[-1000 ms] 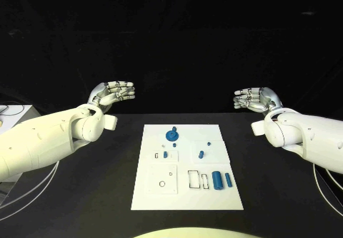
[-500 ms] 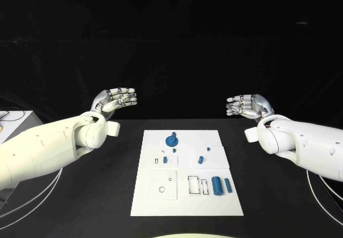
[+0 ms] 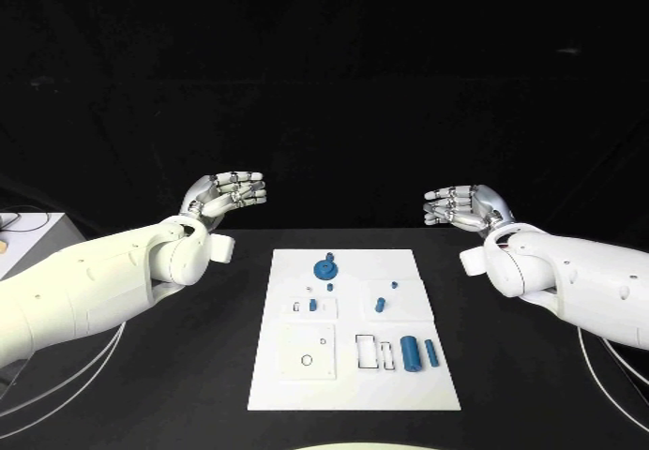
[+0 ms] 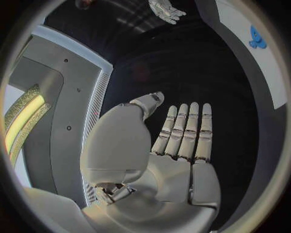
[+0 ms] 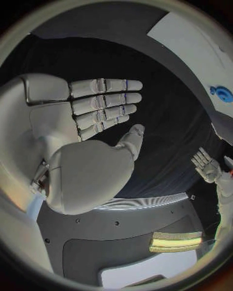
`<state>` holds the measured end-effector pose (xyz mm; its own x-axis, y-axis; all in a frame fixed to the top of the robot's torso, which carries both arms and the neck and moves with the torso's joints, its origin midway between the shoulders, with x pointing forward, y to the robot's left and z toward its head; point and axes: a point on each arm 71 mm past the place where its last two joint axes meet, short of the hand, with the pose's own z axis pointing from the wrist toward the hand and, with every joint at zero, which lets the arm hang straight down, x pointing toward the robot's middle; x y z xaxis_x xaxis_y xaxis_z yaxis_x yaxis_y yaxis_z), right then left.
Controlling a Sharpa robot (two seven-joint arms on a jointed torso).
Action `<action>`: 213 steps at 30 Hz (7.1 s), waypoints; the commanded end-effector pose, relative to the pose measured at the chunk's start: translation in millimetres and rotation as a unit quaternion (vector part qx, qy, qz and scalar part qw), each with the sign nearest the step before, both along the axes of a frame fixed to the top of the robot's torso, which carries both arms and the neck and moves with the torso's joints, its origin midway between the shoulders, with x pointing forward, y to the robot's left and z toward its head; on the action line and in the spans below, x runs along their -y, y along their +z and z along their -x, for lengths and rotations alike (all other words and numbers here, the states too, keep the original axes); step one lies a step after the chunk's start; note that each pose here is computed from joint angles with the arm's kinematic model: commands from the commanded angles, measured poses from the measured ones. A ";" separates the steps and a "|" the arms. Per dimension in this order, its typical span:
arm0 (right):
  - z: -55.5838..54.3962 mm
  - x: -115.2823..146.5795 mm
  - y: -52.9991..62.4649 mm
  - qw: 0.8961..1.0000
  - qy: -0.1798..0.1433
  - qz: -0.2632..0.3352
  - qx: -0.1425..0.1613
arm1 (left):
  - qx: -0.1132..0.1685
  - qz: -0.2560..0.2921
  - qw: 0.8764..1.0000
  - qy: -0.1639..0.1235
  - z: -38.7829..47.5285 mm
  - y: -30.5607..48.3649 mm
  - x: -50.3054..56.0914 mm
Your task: Assemble the parts on the task board
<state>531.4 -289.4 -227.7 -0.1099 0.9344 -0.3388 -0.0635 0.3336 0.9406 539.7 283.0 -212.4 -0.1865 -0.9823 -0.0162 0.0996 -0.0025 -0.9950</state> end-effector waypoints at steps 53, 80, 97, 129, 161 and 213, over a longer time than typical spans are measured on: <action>4.3 -1.6 0.2 1.000 0.022 0.007 0.006 | 0.007 0.001 1.000 -0.008 0.8 0.1 8.0; 4.5 0.2 -0.9 1.000 0.020 0.008 0.006 | 0.007 0.001 1.000 -0.009 0.4 -0.3 9.1; 4.7 0.9 -1.2 1.000 0.019 0.008 0.006 | 0.007 0.002 1.000 -0.010 0.4 -0.5 9.8; 4.6 0.9 -1.4 1.000 0.019 0.008 0.005 | 0.006 0.002 1.000 -0.011 0.5 -0.9 9.6; 8.0 -18.8 -7.6 0.999 0.040 -0.002 -0.003 | 0.002 0.000 1.000 -0.014 1.1 -2.1 17.1; 19.9 -42.3 26.4 0.996 0.085 -0.002 0.017 | -0.250 -0.551 0.777 -0.174 -30.7 19.1 78.2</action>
